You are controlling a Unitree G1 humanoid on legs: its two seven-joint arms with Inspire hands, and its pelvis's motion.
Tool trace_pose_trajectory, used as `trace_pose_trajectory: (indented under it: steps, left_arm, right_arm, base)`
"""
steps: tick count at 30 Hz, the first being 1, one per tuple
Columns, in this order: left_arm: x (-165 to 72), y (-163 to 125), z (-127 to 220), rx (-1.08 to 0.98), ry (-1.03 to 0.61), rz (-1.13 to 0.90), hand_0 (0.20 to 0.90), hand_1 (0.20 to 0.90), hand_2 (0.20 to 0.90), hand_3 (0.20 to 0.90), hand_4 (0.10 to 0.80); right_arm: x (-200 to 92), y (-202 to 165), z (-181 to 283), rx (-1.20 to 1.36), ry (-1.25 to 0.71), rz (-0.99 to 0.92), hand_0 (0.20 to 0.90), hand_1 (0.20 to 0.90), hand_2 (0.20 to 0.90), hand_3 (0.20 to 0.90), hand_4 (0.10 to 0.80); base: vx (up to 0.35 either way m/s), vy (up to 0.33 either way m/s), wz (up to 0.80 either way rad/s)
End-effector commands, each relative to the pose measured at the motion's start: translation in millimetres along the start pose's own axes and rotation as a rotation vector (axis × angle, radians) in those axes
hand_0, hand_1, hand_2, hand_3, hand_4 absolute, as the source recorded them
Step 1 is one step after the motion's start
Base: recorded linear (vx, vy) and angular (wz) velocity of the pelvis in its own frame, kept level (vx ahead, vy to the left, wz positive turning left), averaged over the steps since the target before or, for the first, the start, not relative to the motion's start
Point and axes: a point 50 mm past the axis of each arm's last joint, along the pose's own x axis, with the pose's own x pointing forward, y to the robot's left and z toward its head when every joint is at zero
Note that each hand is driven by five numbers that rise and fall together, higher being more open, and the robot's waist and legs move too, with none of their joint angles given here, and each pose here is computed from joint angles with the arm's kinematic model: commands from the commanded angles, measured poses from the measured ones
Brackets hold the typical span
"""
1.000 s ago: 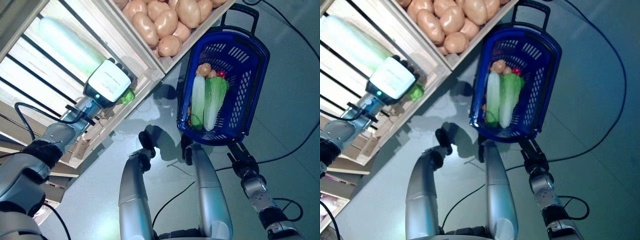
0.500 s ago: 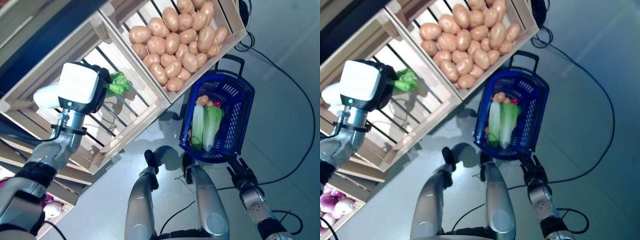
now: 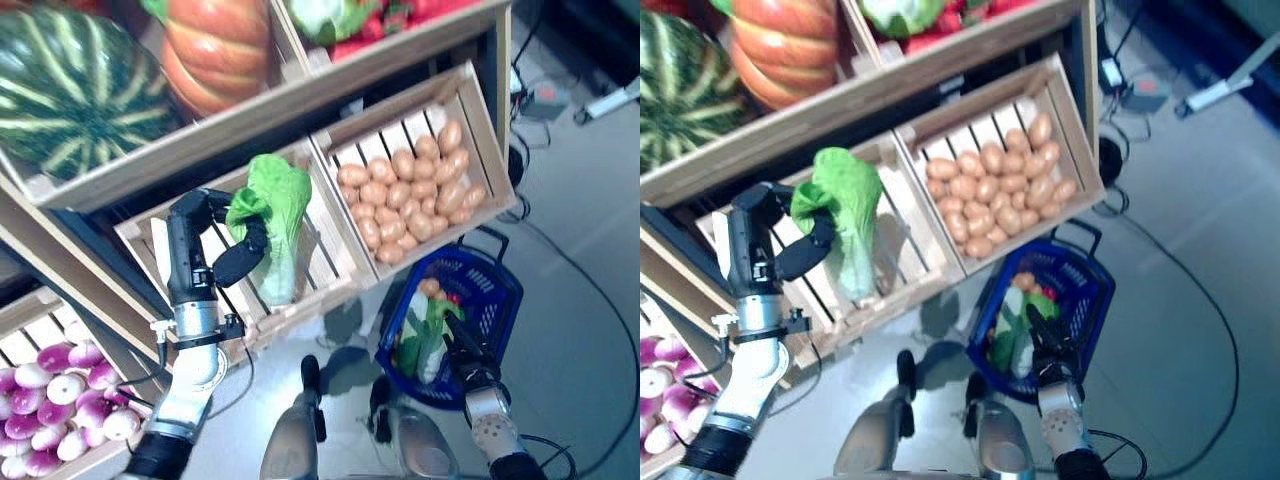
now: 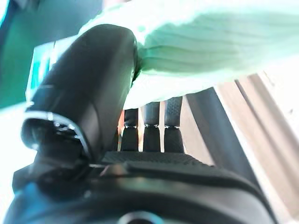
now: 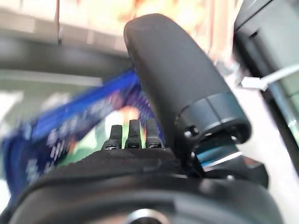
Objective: Put vegetables into the basket
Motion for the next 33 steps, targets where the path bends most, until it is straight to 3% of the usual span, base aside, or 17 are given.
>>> trace_pose_trajectory:
  steps: [1,5,11,21,25,33]
  left_arm:
    - [10,3,29,-0.301,-0.158,-0.048,0.300,0.300,0.300,0.300,0.400]
    - [-1,-8,12,-0.713,-0.016,-0.068,0.300,0.300,0.300,0.300,0.400]
    - [-6,-25,3,-0.936,0.097,-0.126,0.300,0.300,0.300,0.300,0.400]
    - [-7,-31,-5,-0.823,0.244,-0.214,0.300,0.300,0.300,0.300,0.400]
    - [-4,-28,-3,-0.628,0.242,-0.270,0.300,0.300,0.300,0.300,0.400]
    - [1,-27,-6,-0.585,0.259,-0.295,0.300,0.300,0.300,0.300,0.400]
  right_arm:
    - [-11,4,19,-0.075,-0.150,0.101,0.900,0.900,0.900,0.900,0.800]
    - [-19,22,23,-0.141,-0.190,0.239,0.900,0.900,0.900,0.900,0.800]
    - [-27,46,31,-0.261,-0.239,0.433,0.900,0.900,0.900,0.900,0.800]
    - [-44,73,37,-0.500,-0.164,0.810,0.900,0.900,0.900,0.900,0.800]
    - [-51,86,48,-0.553,-0.102,0.983,0.900,0.900,0.900,0.900,0.800]
    - [-54,98,48,-0.569,0.036,1.080,0.900,0.900,0.900,0.900,0.800]
  base:
    - [0.061,-0.002,0.10]
    - [0.048,0.015,0.05]
    - [-0.001,0.009,-0.01]
    - [-0.001,0.007,0.00]
    - [0.000,0.000,0.00]
    - [0.000,0.000,0.00]
